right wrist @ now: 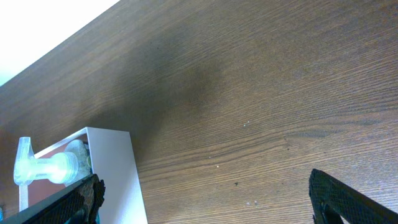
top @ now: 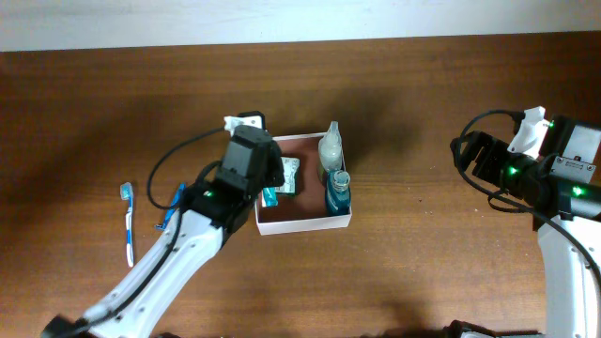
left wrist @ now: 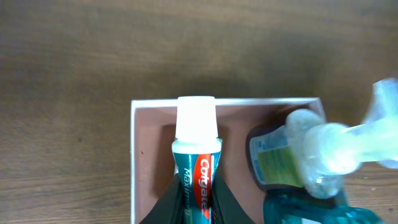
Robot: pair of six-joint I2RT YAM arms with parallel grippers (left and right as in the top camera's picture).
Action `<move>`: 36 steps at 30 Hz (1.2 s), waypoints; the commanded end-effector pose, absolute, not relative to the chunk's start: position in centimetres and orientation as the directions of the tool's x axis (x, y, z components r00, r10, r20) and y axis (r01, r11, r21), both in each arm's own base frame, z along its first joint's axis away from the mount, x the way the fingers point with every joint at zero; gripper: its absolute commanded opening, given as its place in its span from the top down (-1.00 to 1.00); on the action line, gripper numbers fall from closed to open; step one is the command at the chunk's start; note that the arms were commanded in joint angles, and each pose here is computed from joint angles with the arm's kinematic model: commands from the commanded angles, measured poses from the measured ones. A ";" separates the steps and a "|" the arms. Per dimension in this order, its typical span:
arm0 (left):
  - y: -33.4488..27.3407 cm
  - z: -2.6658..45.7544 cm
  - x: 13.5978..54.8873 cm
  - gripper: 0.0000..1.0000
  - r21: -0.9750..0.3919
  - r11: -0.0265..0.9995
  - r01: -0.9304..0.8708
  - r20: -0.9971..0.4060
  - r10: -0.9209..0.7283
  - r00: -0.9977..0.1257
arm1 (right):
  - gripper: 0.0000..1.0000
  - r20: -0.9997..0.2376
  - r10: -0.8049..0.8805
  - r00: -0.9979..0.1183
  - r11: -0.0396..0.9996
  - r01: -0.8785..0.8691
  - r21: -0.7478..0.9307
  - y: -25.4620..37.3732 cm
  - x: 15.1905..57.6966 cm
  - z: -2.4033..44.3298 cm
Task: Pack container
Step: 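Carry the toothpaste tube right over the box with the left gripper, then lower the toothpaste tube into the box beside the Dettol bar and release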
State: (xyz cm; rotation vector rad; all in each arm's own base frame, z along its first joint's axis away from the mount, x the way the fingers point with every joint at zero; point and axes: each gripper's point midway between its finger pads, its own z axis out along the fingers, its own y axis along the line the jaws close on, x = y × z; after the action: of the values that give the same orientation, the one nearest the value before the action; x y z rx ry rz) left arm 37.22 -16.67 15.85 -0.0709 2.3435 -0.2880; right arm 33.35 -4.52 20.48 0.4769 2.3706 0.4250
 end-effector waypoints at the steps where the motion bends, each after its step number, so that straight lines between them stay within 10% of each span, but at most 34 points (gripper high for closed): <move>1: -17.5 14.2 37.7 0.78 -0.230 0.973 0.017 -0.671 -0.146 -0.727 | -0.97 -0.569 0.439 -0.695 0.884 0.222 0.411 -4.9 33.6 21.1; 36: -18.9 10.0 37.3 0.47 -0.173 0.985 0.030 -0.616 -0.084 -0.784 | -0.97 -0.569 0.439 -0.695 0.884 0.222 0.411 -4.9 33.6 21.1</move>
State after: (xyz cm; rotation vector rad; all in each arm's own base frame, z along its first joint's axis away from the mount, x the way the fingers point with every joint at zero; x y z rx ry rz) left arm 37.09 -18.97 9.97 -0.0236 2.4681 -0.2470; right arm 33.35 -4.52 20.48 0.4769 2.3706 0.4250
